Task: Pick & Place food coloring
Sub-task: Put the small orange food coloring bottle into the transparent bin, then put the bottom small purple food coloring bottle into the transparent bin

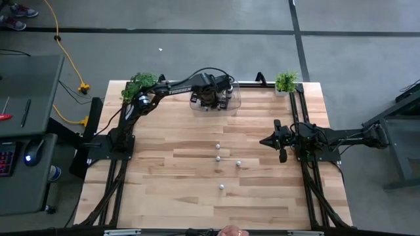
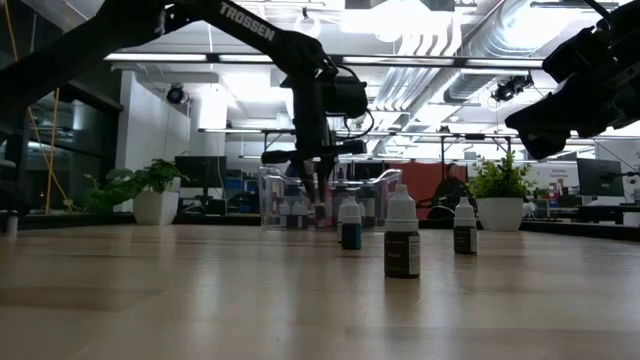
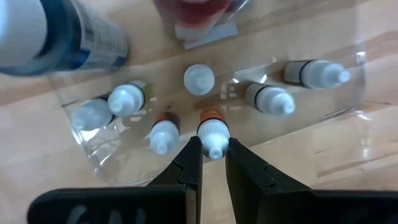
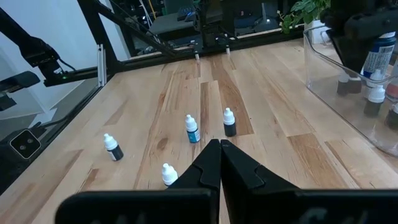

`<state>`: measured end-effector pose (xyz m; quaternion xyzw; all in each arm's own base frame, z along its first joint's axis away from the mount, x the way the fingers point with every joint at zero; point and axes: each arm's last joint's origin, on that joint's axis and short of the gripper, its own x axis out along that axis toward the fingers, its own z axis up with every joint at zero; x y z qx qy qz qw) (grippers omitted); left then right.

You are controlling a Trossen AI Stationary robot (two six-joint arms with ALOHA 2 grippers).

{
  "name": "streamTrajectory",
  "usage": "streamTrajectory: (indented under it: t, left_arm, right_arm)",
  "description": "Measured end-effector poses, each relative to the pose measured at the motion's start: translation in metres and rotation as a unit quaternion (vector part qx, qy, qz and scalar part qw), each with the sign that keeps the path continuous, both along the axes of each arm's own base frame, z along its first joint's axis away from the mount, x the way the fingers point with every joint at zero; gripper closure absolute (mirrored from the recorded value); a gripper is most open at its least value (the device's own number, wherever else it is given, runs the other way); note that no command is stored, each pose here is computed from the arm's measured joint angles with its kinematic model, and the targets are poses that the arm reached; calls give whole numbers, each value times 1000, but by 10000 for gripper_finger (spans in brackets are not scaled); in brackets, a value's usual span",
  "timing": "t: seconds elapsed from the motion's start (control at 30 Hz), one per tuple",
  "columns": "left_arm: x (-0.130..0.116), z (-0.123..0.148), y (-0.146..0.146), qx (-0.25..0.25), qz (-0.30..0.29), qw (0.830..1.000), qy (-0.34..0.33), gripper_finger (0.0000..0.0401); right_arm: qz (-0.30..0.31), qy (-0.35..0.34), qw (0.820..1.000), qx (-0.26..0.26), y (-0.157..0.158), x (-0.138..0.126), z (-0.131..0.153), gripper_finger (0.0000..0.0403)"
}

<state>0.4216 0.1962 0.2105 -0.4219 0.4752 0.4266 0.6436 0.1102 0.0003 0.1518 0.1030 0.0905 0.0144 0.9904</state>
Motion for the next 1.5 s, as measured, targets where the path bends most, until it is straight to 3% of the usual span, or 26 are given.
streamTrajectory:
  t: [0.2, 0.5, 1.03, 1.33, 1.5]
  left_arm:
    - [0, 1, 0, 3, -11, 1000, 1, 357]
    - [0, 1, 1, 8, -23, 1000, 4, 316]
    - [0, 1, 2, 29, -31, 999, 9, 314]
    - [6, 29, 5, 58, -72, 995, -23, 313]
    - [8, 57, 3, 76, -116, 990, -39, 313]
  right_arm:
    - [0, 0, 1000, 0, 0, 0, 0, 402]
    - [0, 0, 1000, 0, 0, 0, 0, 402]
    - [0, 0, 1000, 0, 0, 0, 0, 402]
    - [0, 0, 1000, 0, 0, 0, 0, 402]
    - [0, 0, 1000, 0, 0, 0, 0, 402]
